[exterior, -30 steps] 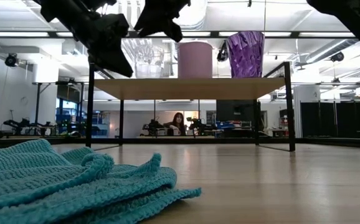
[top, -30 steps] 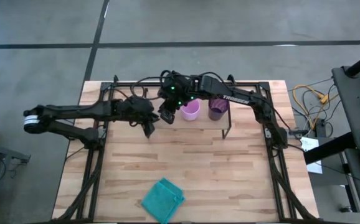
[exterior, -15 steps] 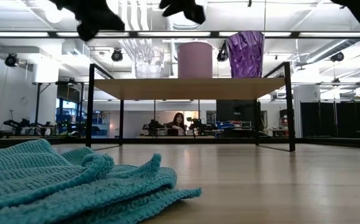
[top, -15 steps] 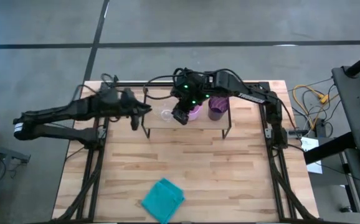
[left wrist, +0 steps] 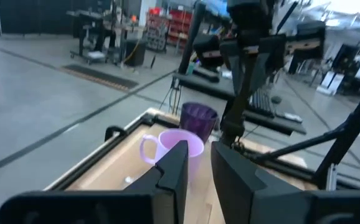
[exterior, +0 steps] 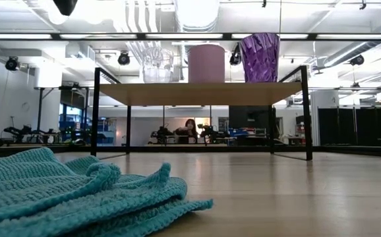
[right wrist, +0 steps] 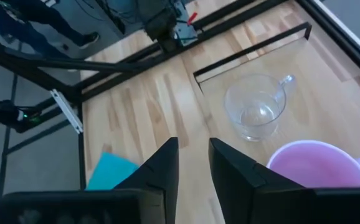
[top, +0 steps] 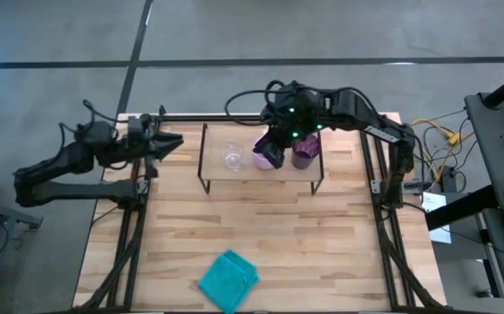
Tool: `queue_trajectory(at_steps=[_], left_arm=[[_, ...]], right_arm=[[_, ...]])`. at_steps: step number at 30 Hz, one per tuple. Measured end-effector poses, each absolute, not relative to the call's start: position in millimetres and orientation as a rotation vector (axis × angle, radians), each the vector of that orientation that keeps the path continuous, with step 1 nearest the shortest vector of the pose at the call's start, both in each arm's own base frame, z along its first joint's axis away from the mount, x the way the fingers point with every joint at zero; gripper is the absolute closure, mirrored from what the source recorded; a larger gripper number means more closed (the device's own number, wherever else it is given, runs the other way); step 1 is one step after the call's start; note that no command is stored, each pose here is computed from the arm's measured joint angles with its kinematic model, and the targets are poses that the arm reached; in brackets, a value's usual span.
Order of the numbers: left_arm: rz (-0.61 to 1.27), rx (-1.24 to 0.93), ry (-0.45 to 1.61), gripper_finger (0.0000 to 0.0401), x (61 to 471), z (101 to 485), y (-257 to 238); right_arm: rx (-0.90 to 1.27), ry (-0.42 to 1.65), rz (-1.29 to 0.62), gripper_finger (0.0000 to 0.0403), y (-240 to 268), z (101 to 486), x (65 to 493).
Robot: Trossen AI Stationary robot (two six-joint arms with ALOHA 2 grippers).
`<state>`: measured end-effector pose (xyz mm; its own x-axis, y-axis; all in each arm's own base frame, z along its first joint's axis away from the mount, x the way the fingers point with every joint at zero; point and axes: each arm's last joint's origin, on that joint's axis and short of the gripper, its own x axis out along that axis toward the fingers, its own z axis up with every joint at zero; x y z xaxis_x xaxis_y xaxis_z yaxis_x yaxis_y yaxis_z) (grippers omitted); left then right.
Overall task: Stack small to large cups/mugs on shelf
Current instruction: Return to Home Position
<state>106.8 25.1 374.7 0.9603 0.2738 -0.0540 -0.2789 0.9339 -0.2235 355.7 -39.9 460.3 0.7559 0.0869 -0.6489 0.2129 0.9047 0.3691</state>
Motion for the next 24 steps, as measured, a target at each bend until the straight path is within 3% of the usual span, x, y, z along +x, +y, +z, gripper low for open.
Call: queue_trajectory(at_steps=[10,17,24], left_arm=[[0.274,-0.226,-0.059,0.0345,79,377,19],[0.268,-0.223,-0.108,0.0345,64,377,16],[0.259,-0.317,-0.140,0.0345,59,377,15]], right_arm=[[0.450,0.808,-0.086,0.0326,-37,462,335],[0.444,0.761,-0.075,0.0319,-34,477,318],[0.430,0.649,-0.053,0.0326,-28,510,272]])
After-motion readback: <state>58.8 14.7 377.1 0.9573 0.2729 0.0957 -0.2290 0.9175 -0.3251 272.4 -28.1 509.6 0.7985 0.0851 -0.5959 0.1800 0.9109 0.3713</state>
